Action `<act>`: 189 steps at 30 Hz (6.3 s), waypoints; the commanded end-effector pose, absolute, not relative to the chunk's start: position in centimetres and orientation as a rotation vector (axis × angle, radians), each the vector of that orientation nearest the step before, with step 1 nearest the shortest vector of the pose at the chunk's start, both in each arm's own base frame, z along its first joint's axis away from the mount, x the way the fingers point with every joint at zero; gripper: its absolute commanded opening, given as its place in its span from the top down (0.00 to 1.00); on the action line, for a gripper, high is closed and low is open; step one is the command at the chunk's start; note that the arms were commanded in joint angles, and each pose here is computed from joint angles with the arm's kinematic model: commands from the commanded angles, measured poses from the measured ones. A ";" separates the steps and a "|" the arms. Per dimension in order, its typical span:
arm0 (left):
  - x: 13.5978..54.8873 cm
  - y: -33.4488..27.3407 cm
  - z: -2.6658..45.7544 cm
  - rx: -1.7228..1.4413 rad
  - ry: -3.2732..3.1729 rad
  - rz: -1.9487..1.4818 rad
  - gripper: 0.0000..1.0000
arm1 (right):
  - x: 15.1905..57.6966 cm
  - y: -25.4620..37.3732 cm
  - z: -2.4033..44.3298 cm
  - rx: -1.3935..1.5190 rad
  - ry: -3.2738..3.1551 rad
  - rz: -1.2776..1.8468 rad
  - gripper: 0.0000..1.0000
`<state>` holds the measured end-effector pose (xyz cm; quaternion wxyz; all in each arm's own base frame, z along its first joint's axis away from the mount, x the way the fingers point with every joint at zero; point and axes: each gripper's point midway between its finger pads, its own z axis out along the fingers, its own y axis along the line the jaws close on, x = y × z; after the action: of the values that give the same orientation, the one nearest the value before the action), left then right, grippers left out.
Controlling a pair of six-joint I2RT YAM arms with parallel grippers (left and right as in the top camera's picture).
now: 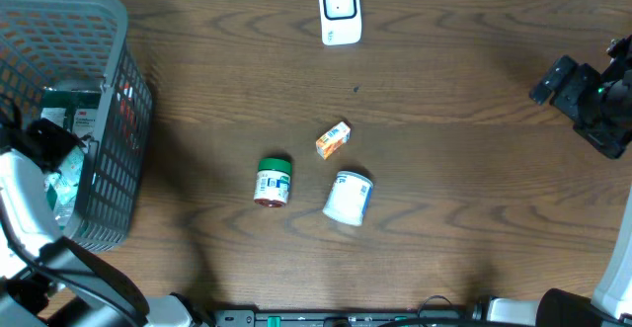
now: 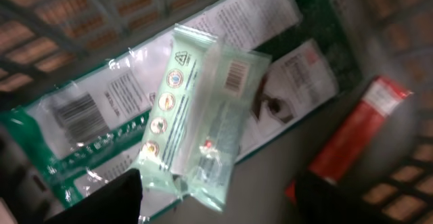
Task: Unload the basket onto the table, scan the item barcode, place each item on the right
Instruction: 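Reach the left gripper into the basket and grasp the mint wipes pack, then lift the mint wipes pack out and carry it toward the scanner, then lower the wipes pack onto the table right of the tub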
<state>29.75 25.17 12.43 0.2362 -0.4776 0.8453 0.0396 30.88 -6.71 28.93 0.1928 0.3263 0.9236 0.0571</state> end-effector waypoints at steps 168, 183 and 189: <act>35.5 -42.9 6.2 0.627 2.241 -1.070 0.93 | 31.0 -7.0 29.2 0.932 2.576 0.150 0.01; 34.0 -42.1 0.5 0.558 2.435 -1.067 0.93 | 31.0 -7.0 29.2 0.932 2.576 0.150 0.01; 35.3 -42.9 5.6 0.569 2.287 -1.104 0.93 | 31.0 -7.0 29.2 0.932 2.577 0.150 0.01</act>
<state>34.52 -42.74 2.61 0.2379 0.2092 0.8611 -0.3977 30.86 -6.76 28.94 0.1929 0.3279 0.9231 0.0557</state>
